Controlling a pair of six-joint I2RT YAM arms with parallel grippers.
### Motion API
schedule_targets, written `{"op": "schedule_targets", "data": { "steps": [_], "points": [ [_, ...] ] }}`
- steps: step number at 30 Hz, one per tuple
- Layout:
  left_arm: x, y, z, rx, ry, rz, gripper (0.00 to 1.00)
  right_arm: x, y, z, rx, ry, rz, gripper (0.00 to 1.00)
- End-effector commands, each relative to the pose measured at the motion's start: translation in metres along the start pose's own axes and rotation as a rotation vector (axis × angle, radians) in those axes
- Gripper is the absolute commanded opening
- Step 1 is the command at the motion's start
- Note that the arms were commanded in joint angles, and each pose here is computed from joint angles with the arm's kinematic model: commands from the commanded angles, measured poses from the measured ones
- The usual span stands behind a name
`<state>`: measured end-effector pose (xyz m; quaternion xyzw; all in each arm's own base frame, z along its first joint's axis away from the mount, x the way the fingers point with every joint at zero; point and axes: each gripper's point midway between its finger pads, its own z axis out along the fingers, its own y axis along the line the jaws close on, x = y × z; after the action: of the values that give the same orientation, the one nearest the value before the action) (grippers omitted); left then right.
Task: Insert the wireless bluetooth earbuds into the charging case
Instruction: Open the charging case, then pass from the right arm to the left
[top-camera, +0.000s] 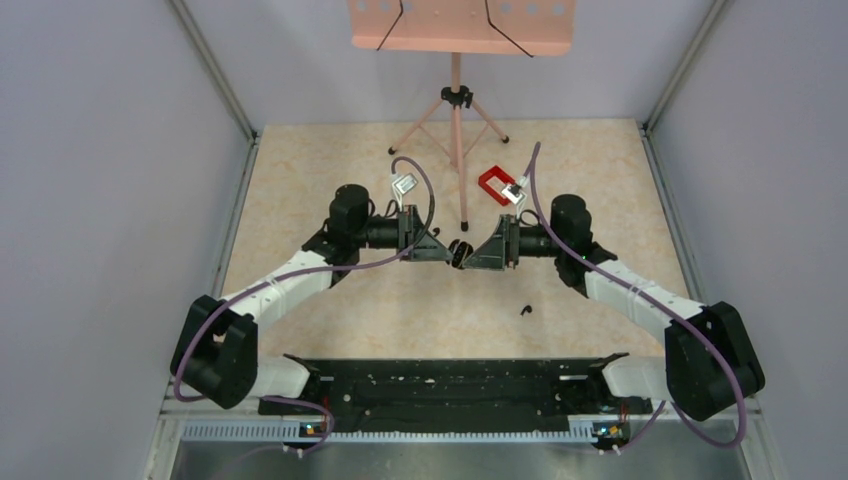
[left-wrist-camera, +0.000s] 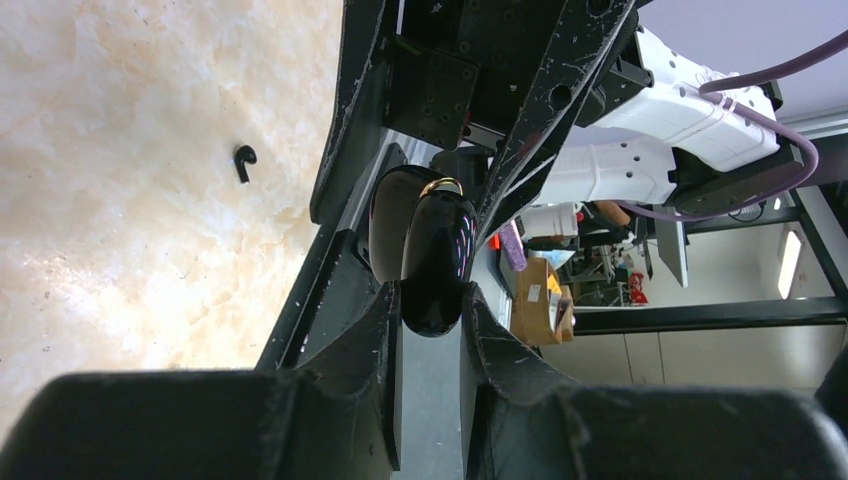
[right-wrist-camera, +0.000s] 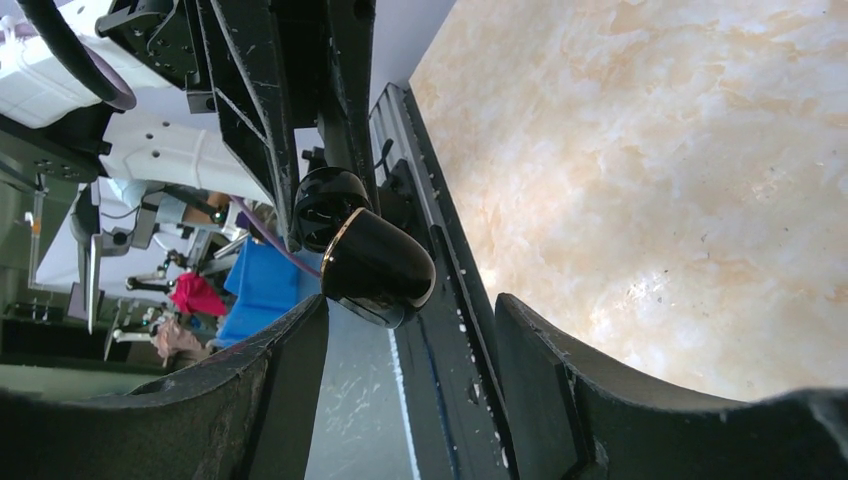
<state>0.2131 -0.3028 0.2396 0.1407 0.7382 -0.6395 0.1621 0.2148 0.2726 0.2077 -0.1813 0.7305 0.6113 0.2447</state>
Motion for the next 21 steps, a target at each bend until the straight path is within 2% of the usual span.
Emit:
{"op": "schedule_targets", "data": {
  "steps": [1,12,21],
  "points": [
    [-0.007,-0.006,-0.004,0.026,-0.03,0.036,0.0,-0.012,0.003,-0.003,0.01,-0.057,-0.047,0.61],
    [-0.013,0.004,-0.014,-0.021,-0.083,0.024,0.0,-0.011,0.005,-0.008,0.01,-0.089,-0.032,0.65],
    [-0.019,0.008,-0.014,-0.027,-0.096,-0.05,0.0,-0.029,0.011,-0.007,-0.098,-0.288,0.046,0.69]
  ]
}}
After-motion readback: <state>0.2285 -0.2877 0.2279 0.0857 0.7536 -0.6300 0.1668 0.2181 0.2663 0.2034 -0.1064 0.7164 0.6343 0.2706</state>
